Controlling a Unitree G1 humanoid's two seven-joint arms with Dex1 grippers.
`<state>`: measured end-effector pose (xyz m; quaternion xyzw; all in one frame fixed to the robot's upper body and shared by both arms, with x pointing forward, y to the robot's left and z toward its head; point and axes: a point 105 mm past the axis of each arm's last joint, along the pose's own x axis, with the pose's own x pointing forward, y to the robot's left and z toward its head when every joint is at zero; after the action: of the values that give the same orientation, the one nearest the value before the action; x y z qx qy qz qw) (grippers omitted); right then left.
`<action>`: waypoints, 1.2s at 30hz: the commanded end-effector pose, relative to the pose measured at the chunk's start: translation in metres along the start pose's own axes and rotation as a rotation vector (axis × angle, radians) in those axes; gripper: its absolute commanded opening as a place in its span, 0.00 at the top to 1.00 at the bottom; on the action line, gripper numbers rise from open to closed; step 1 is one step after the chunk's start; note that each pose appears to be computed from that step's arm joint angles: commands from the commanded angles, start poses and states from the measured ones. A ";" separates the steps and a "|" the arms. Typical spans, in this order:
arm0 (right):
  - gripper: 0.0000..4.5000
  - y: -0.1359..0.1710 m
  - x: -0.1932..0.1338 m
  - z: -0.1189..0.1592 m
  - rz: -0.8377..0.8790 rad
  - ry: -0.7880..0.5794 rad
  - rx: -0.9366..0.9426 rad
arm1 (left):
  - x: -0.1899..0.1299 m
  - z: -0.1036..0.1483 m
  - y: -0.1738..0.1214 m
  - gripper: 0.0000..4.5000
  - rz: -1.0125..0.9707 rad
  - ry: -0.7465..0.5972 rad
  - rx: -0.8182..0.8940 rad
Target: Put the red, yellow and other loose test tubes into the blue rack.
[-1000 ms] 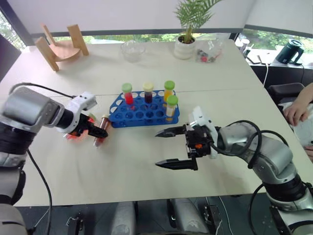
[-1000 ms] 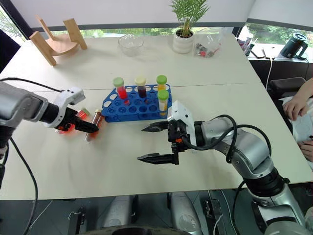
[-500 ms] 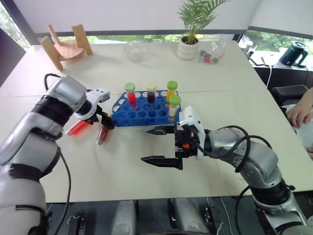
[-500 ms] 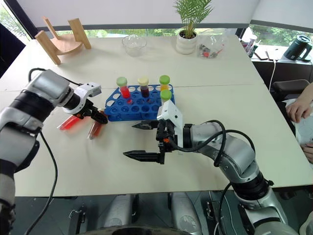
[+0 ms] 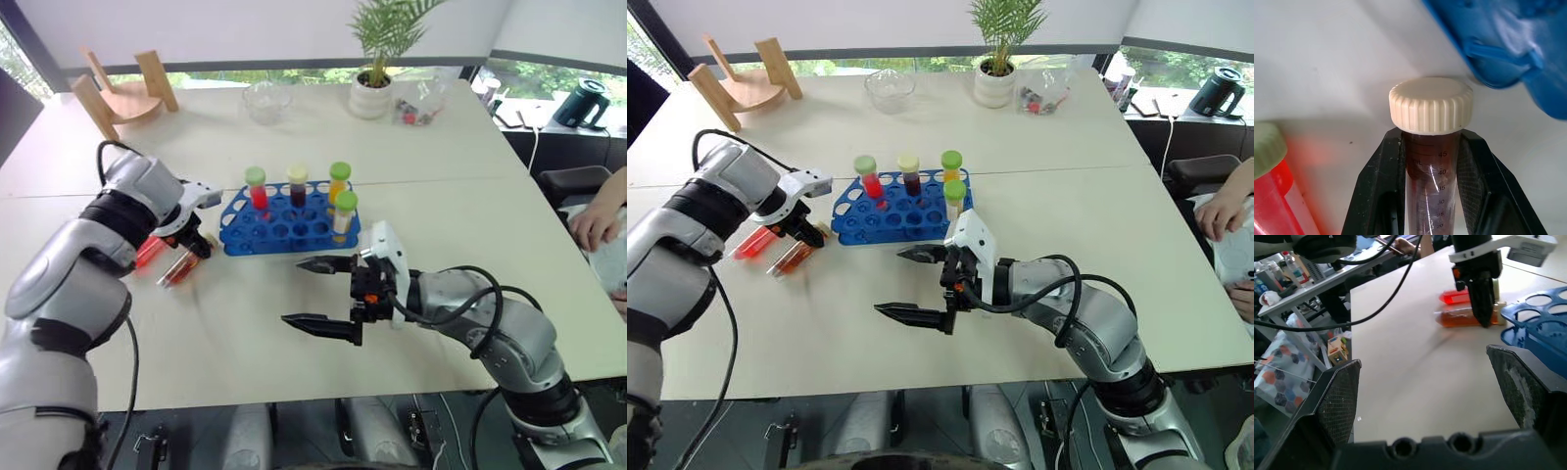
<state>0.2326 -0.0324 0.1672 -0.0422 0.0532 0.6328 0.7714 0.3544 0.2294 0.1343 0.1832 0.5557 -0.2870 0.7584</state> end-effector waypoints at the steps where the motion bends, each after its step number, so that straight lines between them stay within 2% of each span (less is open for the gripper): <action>1: 0.00 0.002 -0.016 0.006 -0.005 -0.007 -0.018 | -0.057 0.005 -0.006 0.81 -0.081 -0.422 0.213; 4: 0.00 0.006 -0.025 0.010 0.014 -0.011 0.012 | -0.102 -0.013 -0.023 0.81 -0.216 -0.626 0.285; 5: 0.00 0.006 -0.026 0.011 0.016 -0.009 0.016 | -0.119 -0.011 -0.029 0.81 -0.216 -0.752 0.343; 8: 0.00 0.000 -0.033 0.018 -0.005 0.003 0.015 | -0.144 0.012 -0.031 0.81 -0.184 -1.050 0.204; 10: 0.00 -0.010 -0.037 0.024 -0.035 -0.002 0.013 | -0.146 0.035 -0.037 0.81 -0.147 -1.238 0.181; 11: 0.00 -0.015 -0.038 0.027 -0.046 0.000 0.008 | -0.137 0.043 -0.042 0.81 -0.123 -1.281 0.181; 13: 0.00 -0.020 -0.039 0.028 -0.050 0.020 -0.008 | -0.112 0.056 -0.056 0.81 -0.046 -1.293 0.239; 16: 0.00 -0.027 -0.043 0.025 -0.049 0.064 -0.020 | -0.093 0.076 -0.080 0.81 -0.017 -1.375 0.281; 20: 0.00 -0.030 -0.046 0.025 -0.051 0.088 -0.019 | -0.073 0.092 -0.090 0.81 -0.012 -1.454 0.280; 25: 0.00 -0.028 -0.045 0.026 -0.059 0.091 -0.014 | -0.047 0.114 -0.106 0.81 -0.060 -1.478 0.316; 36: 0.00 -0.030 -0.048 0.026 -0.114 0.090 -0.008 | -0.017 0.125 -0.128 0.81 -0.125 -1.453 0.395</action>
<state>0.2569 -0.0824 0.1890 -0.0698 0.1071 0.5843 0.8014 0.3639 0.0661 0.1889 0.0339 -0.1207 -0.4638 0.8770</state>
